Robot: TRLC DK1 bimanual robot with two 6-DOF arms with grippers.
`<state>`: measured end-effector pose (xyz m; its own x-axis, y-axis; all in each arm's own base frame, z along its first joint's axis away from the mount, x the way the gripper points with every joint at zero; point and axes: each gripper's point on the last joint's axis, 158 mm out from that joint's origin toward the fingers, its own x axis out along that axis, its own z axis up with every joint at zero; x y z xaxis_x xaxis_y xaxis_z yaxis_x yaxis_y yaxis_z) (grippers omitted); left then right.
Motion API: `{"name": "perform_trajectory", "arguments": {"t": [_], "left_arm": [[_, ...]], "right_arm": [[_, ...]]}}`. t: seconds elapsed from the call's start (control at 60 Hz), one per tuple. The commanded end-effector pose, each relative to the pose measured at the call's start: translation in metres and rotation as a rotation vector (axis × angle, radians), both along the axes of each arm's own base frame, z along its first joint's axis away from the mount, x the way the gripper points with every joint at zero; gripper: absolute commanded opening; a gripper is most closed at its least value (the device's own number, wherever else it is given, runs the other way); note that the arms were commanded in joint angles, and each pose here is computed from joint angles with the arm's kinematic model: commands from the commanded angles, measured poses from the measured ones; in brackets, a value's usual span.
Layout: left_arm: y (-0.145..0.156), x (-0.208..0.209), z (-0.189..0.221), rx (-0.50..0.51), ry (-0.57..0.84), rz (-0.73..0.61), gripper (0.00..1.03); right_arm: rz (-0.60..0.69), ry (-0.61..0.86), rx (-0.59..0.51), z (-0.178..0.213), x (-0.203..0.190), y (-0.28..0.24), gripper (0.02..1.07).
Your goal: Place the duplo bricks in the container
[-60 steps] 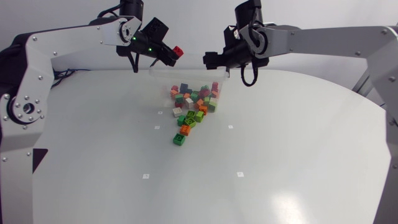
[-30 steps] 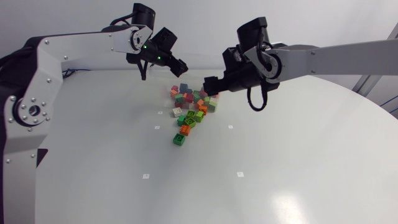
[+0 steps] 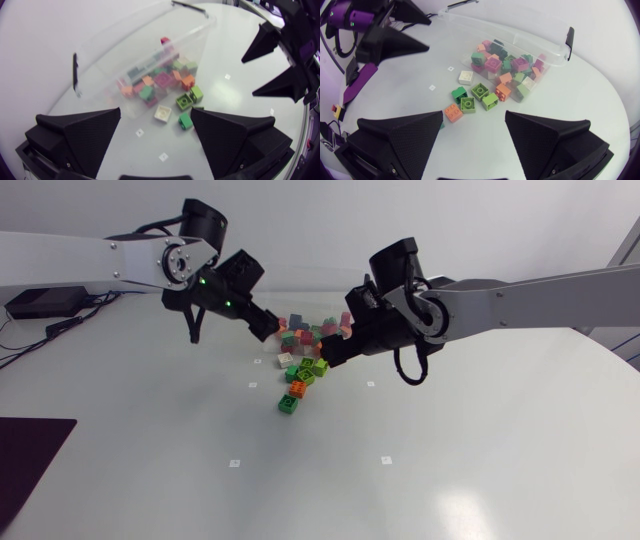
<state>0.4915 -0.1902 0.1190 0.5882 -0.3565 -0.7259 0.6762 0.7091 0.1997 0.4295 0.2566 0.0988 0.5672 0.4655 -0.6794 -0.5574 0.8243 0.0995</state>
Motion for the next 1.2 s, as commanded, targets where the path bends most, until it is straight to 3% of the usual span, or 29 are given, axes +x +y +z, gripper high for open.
{"name": "perform_trajectory", "arguments": {"t": [0.0,0.133,0.45,0.833,0.967,1.183], "left_arm": [[-0.004,-0.027,-0.026,0.016,0.112,0.033,0.98],[-0.01,-0.055,-0.061,0.044,0.262,0.077,0.96],[-0.033,-0.091,-0.12,0.105,0.429,0.154,0.93],[-0.033,-0.098,-0.161,0.152,0.523,0.23,0.87],[-0.038,-0.096,-0.162,0.144,0.528,0.245,0.81],[-0.049,-0.097,-0.165,0.131,0.535,0.256,0.59]], "right_arm": [[0.005,-0.014,0.0,0.004,-0.005,-0.005,0.92],[0.001,-0.015,0.001,0.004,-0.009,-0.009,0.92],[-0.006,-0.025,0.006,0.01,-0.018,-0.014,0.92],[-0.015,-0.029,0.01,0.013,-0.023,-0.018,0.92],[-0.018,-0.03,0.01,0.014,-0.024,-0.02,0.92],[-0.025,-0.031,0.008,0.013,-0.024,-0.022,0.92]]}}
